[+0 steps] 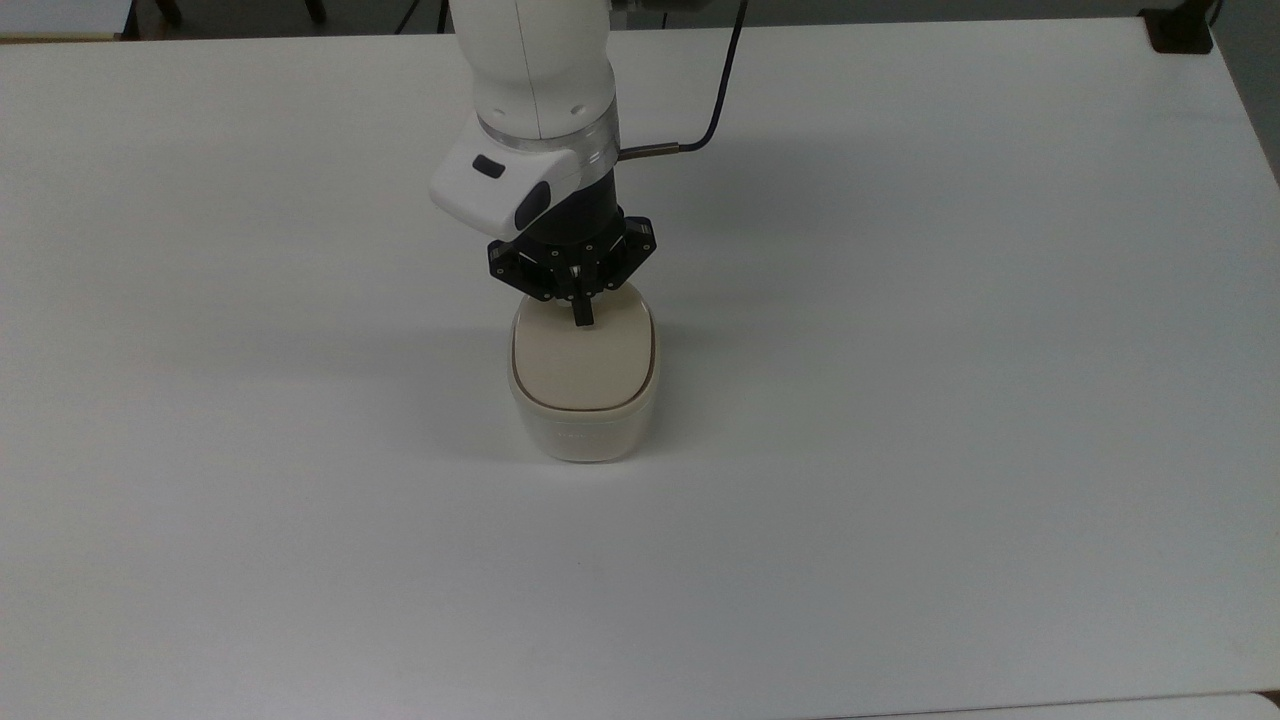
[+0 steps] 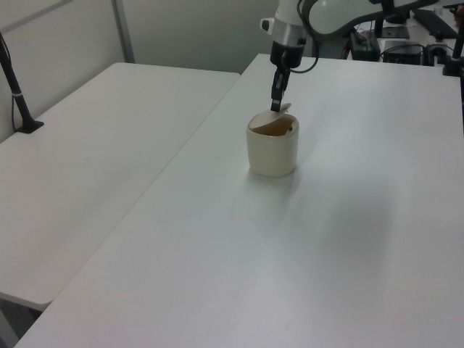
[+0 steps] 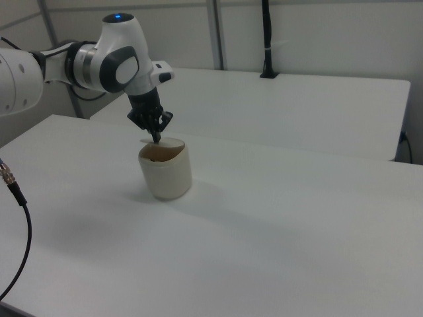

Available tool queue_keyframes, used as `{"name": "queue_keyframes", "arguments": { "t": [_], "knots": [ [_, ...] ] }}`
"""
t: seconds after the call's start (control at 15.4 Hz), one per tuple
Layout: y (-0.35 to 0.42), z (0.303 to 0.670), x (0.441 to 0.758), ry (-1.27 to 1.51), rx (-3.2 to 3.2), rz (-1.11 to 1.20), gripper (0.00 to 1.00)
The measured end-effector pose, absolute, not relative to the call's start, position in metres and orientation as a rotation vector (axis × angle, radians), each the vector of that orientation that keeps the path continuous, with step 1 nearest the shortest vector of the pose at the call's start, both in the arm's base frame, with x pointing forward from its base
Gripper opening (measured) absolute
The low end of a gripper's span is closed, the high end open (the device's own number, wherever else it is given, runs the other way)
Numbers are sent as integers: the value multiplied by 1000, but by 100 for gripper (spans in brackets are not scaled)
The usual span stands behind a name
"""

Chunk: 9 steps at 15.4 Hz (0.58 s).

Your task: Close the trash bin

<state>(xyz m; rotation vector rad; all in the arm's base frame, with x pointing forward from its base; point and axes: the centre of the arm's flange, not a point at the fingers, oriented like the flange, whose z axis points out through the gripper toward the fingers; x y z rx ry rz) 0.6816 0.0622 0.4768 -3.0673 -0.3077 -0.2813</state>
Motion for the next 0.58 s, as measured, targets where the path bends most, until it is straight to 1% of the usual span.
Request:
{"name": "queue_keyframes", "arguments": {
  "t": [0.32, 0.58],
  "knots": [
    [61, 447, 676, -336, -3079, -193, 1],
    [62, 442, 675, -347, -3085, -180, 1]
  ]
}}
